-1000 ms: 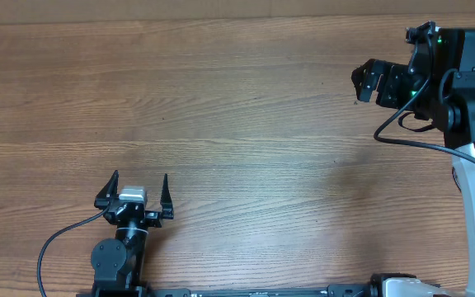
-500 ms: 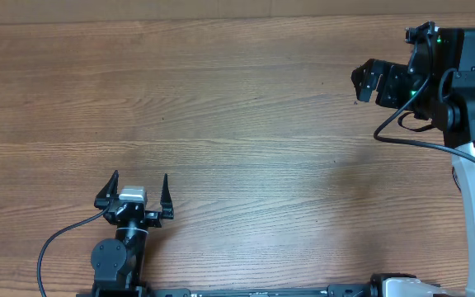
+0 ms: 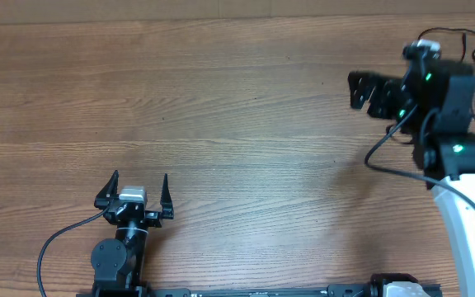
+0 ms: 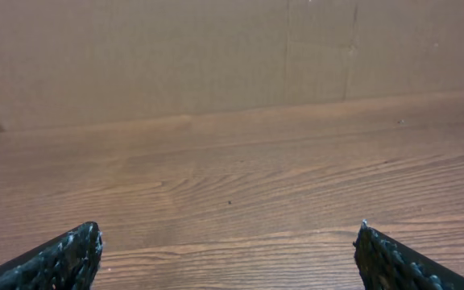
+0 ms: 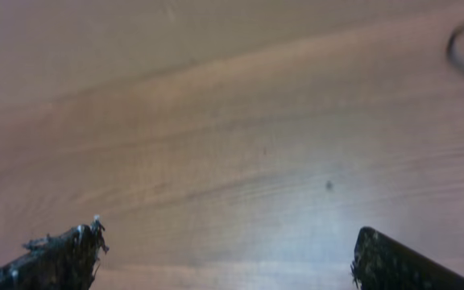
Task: Untangle cables
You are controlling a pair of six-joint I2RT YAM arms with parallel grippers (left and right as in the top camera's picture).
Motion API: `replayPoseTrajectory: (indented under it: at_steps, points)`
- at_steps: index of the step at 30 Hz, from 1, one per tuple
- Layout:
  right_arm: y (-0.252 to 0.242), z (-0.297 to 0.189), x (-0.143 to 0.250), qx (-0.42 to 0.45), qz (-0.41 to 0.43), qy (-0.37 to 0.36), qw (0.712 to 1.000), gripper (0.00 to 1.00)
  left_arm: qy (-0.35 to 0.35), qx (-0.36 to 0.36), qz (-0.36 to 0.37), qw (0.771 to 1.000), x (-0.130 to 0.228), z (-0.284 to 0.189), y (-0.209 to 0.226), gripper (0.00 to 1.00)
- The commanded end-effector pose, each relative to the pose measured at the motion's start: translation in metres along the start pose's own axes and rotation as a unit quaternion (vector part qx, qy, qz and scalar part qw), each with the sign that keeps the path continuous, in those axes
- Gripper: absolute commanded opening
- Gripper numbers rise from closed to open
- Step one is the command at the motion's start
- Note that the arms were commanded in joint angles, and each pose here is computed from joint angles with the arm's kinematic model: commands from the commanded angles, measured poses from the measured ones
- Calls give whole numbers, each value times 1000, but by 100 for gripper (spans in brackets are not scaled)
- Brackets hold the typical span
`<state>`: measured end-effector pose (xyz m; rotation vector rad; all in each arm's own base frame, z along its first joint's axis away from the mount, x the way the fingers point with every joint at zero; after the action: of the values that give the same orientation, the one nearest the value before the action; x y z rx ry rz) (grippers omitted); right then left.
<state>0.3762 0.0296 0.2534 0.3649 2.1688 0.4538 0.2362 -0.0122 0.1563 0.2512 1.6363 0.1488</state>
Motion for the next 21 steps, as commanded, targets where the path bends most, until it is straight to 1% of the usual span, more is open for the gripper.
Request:
replayPoseTrajectory:
  at_steps: [1, 4, 10, 17, 21]
  points:
    - [-12, 11, 24, -11, 6, -13, 1000, 100, -1, -9, 2, 1000, 1, 0, 3, 100]
    - [-17, 14, 32, -21, 1, -35, 999, 100, -1, -9, 2, 1000, 1, 0, 3, 100]
    - [-23, 5, 50, -24, -1, -43, 999, 100, 0, -9, 2, 1000, 1, 0, 3, 100]
    - [-28, -5, 61, -25, -3, -54, 998, 100, -1, -9, 2, 1000, 1, 0, 3, 99]
    - [-32, -9, 74, -36, -8, -77, 996, 100, -1, -9, 2, 1000, 1, 0, 3, 100]
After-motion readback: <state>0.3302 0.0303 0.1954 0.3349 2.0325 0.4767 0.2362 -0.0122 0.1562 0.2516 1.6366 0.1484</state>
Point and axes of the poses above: each gripper's point midway between its finger pads, its own z axis out along the fingers, its own y axis along the line the jaws close on, x = y × z, the point moved 1 cm from there along -z, back along the fingers, and after that the axes turned 11 degrees about z, right-handed, at the moved point
